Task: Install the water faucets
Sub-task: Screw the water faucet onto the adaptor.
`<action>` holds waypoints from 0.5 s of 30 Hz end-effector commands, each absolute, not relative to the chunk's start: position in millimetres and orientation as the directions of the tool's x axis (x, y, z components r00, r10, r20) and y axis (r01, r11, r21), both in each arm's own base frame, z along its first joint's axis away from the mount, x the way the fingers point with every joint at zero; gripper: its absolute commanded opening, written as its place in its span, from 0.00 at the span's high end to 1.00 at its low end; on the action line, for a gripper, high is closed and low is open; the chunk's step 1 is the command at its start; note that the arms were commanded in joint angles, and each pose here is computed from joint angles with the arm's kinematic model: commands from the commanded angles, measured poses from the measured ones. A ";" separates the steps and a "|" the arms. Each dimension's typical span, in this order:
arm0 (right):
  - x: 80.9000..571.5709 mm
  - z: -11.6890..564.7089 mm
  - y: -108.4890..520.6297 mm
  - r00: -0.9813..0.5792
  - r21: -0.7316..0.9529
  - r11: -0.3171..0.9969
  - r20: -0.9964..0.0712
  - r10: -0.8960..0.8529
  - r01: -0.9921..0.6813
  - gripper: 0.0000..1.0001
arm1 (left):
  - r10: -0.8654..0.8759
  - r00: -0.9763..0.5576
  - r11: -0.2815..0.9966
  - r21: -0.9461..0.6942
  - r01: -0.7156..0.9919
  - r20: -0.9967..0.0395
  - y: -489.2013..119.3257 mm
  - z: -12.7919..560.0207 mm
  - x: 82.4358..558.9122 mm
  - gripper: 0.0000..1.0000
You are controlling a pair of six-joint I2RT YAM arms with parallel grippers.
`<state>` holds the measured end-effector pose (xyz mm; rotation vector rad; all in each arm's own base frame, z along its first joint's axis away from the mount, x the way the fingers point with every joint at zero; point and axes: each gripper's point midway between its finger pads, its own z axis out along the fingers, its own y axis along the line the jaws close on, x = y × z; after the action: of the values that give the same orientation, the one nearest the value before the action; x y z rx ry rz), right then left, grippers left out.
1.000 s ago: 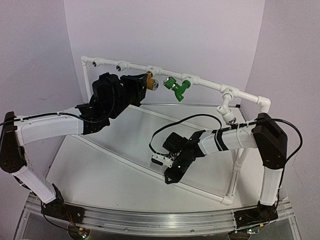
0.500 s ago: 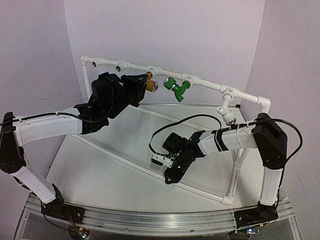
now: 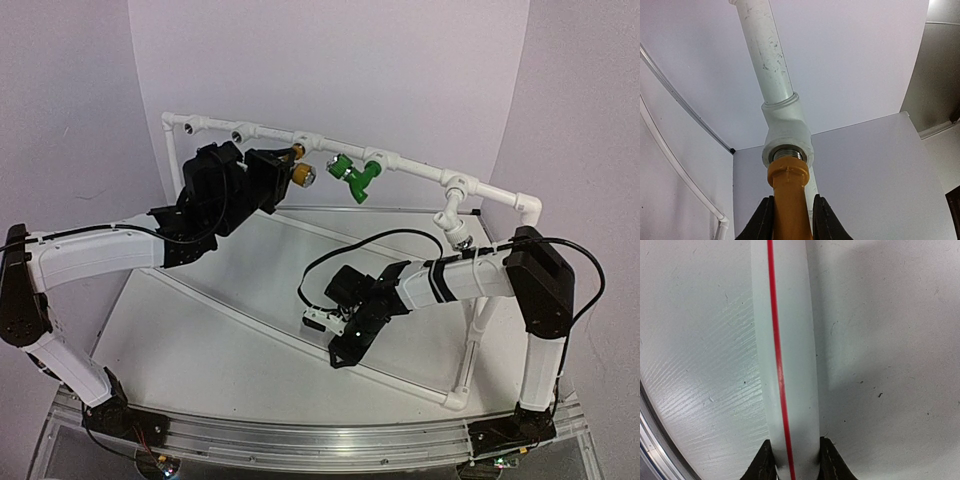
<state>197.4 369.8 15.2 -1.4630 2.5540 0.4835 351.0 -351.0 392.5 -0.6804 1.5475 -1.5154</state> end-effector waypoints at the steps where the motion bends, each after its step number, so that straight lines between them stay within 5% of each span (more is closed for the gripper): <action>1: 186.7 22.2 384.8 -0.514 0.250 0.454 -0.300 -0.804 -0.856 1.00 | -0.848 -0.490 0.014 -0.932 0.363 -0.204 -346.1 472.6 336.6 1.00; 15: 187.5 21.8 385.1 -0.516 0.247 0.458 -0.298 -0.803 -0.854 1.00 | -0.828 -0.475 0.082 -0.903 0.422 -0.297 -349.7 476.7 332.5 1.00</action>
<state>197.4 369.7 14.4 -1.4636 2.5558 0.4819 351.0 -352.2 391.6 -0.5710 1.5744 -1.4326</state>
